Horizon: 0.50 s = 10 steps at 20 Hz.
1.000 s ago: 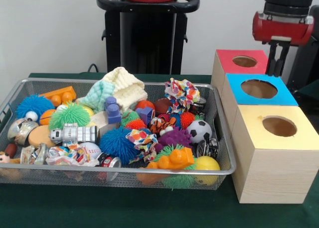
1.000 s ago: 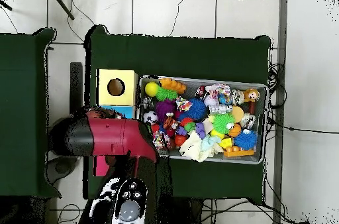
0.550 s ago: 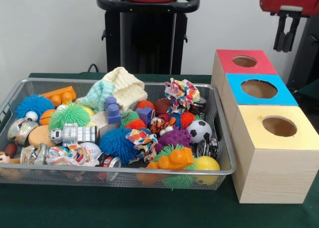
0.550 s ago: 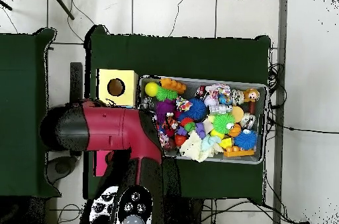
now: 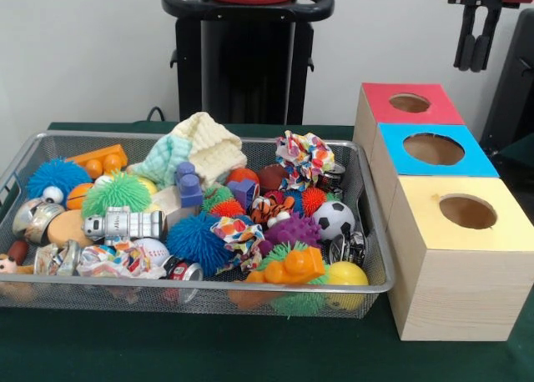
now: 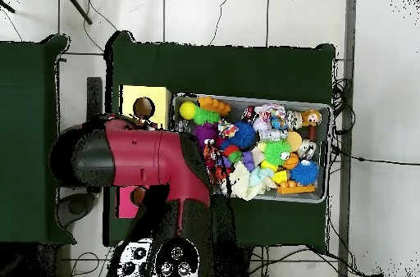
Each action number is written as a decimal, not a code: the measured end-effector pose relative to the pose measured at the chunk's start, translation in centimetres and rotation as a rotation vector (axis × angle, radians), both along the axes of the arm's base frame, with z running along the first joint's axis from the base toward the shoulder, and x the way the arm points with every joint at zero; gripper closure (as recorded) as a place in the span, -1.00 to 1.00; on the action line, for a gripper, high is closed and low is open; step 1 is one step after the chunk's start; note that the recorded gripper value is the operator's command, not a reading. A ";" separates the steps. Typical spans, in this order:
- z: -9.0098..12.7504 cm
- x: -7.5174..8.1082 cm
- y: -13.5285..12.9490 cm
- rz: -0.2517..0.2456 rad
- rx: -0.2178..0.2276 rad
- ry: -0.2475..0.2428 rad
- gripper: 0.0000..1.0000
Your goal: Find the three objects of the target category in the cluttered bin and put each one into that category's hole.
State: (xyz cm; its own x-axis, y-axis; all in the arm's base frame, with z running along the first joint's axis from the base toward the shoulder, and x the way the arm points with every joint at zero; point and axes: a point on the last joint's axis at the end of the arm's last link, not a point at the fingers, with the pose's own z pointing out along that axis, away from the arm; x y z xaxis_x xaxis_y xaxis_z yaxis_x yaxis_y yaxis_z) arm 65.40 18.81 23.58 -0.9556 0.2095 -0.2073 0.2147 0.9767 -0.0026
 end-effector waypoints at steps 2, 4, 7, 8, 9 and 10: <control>-0.1 0.0 -0.1 0.010 -0.012 -0.012 1.00; -0.2 0.1 -0.3 0.021 -0.023 -0.023 1.00; -0.3 0.1 -0.4 0.030 -0.034 -0.035 1.00; -0.3 0.1 -0.4 0.034 -0.037 -0.040 1.00; -0.4 0.1 -0.5 0.037 -0.041 -0.044 1.00; -0.4 0.1 -0.6 0.039 -0.043 -0.046 1.00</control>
State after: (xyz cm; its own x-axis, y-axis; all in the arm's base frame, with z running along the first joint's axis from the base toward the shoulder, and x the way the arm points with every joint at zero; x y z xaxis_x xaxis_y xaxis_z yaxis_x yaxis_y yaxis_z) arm 65.55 18.25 23.17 -0.9521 0.1623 -0.2591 0.1775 0.9835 -0.0362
